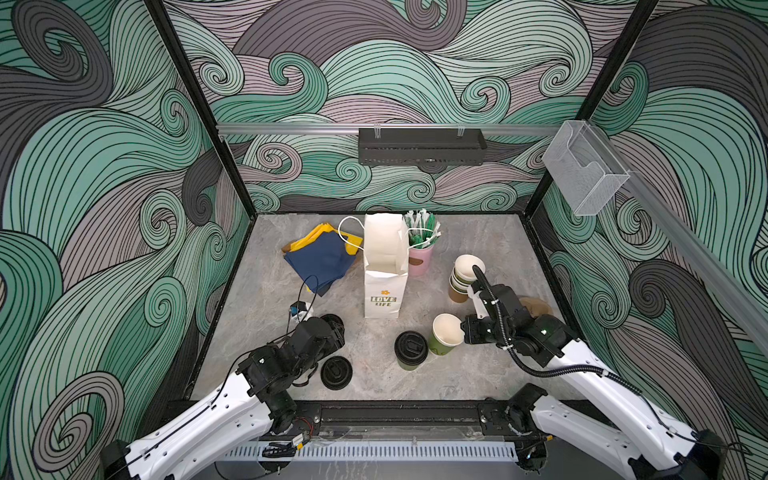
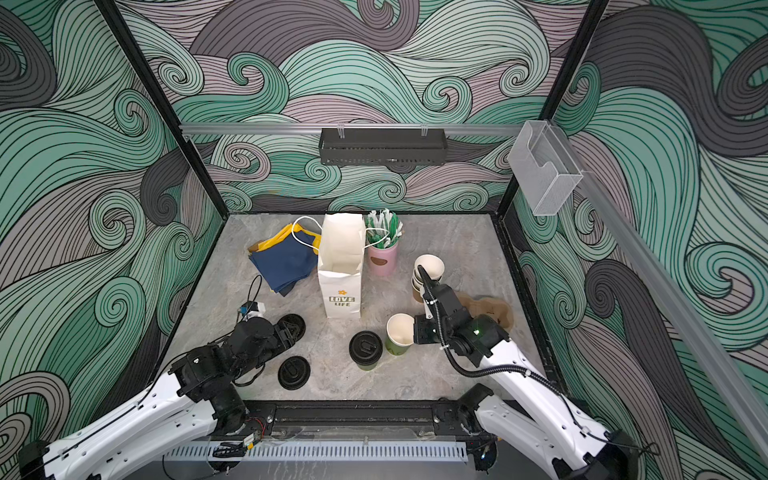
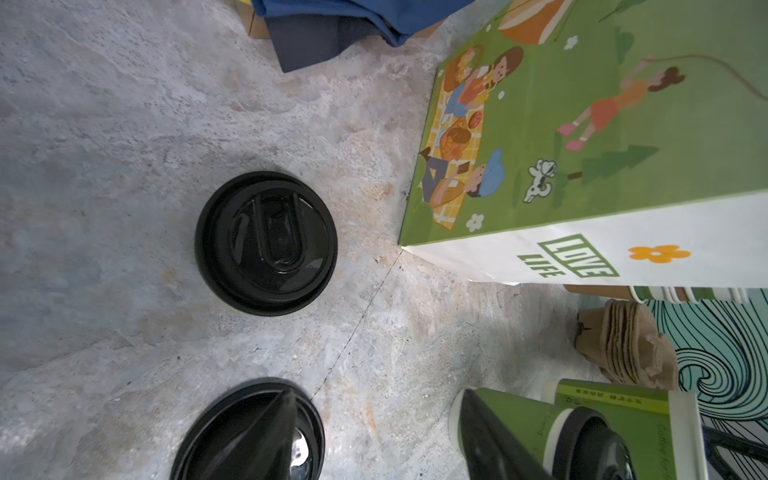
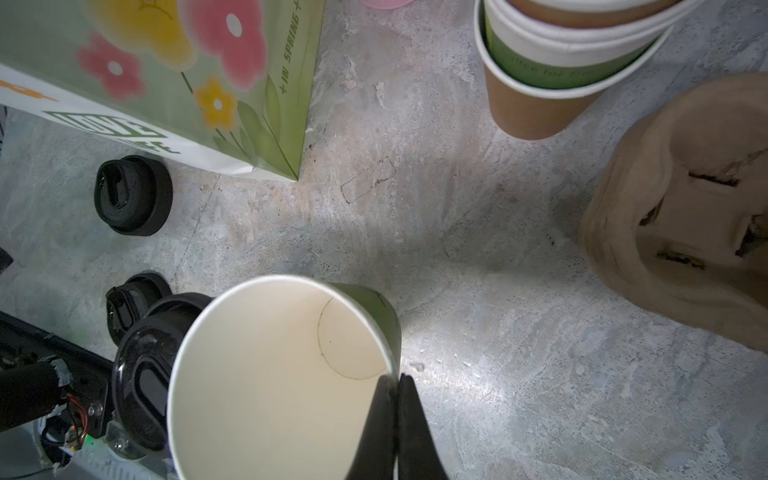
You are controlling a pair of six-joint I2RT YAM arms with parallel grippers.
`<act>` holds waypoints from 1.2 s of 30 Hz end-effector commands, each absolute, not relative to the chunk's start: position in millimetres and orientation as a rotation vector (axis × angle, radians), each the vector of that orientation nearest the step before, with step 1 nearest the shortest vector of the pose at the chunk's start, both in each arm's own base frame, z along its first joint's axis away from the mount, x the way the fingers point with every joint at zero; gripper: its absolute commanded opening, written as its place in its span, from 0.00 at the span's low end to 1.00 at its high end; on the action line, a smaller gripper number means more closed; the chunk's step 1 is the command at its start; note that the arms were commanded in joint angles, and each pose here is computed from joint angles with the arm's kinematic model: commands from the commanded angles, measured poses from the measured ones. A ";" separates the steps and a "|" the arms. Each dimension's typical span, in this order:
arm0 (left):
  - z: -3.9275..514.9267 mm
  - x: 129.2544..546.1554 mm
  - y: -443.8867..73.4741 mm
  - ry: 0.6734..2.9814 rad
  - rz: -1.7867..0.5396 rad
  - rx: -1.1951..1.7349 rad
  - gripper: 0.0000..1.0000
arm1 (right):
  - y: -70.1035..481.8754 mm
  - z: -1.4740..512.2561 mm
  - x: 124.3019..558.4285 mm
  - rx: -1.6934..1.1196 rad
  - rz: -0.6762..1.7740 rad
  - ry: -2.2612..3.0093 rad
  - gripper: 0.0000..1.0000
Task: Pack the takeout coffee
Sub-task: 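Lift the green paper cup and set it upright beside the lidded cup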
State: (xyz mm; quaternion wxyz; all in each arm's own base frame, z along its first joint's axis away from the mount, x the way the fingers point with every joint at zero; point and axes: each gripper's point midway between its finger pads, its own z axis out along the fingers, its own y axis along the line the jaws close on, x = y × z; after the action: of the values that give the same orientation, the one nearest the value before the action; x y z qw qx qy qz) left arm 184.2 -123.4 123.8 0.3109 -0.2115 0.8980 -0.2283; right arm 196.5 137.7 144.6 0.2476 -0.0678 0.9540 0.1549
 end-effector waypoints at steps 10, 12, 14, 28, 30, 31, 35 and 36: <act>119.5 180.4 -111.4 2.385 -0.542 -0.593 0.65 | 114.7 121.5 209.6 -0.110 0.180 2.639 0.00; 118.8 179.7 -110.4 2.388 -0.537 -0.593 0.65 | 112.7 120.0 210.2 -0.099 0.167 2.637 0.00; 118.7 179.0 -109.7 2.390 -0.534 -0.591 0.65 | 110.1 118.7 211.7 -0.082 0.149 2.629 0.00; 114.6 164.2 -113.1 2.484 -0.541 -0.519 0.67 | 103.0 122.8 213.5 -0.021 0.125 2.605 0.31; 114.0 159.7 -111.8 2.515 -0.521 -0.492 0.68 | 103.8 134.2 213.8 -0.025 0.146 2.583 0.37; 113.9 157.7 -111.8 2.530 -0.515 -0.478 0.69 | 104.9 142.5 213.7 -0.031 0.163 2.569 0.42; 107.0 148.5 -115.1 2.600 -0.513 -0.440 0.72 | 112.4 170.6 212.6 -0.074 0.245 2.519 0.48; 104.9 146.1 -115.3 2.616 -0.512 -0.436 0.72 | 116.8 177.8 211.7 -0.098 0.281 2.506 0.48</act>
State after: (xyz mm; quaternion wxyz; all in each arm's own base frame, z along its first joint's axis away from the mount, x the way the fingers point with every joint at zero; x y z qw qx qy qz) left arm 157.2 -115.4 104.7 0.2478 -0.1789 0.9324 -0.1929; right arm 214.3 110.5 154.0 0.2896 -0.0208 0.9536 0.0800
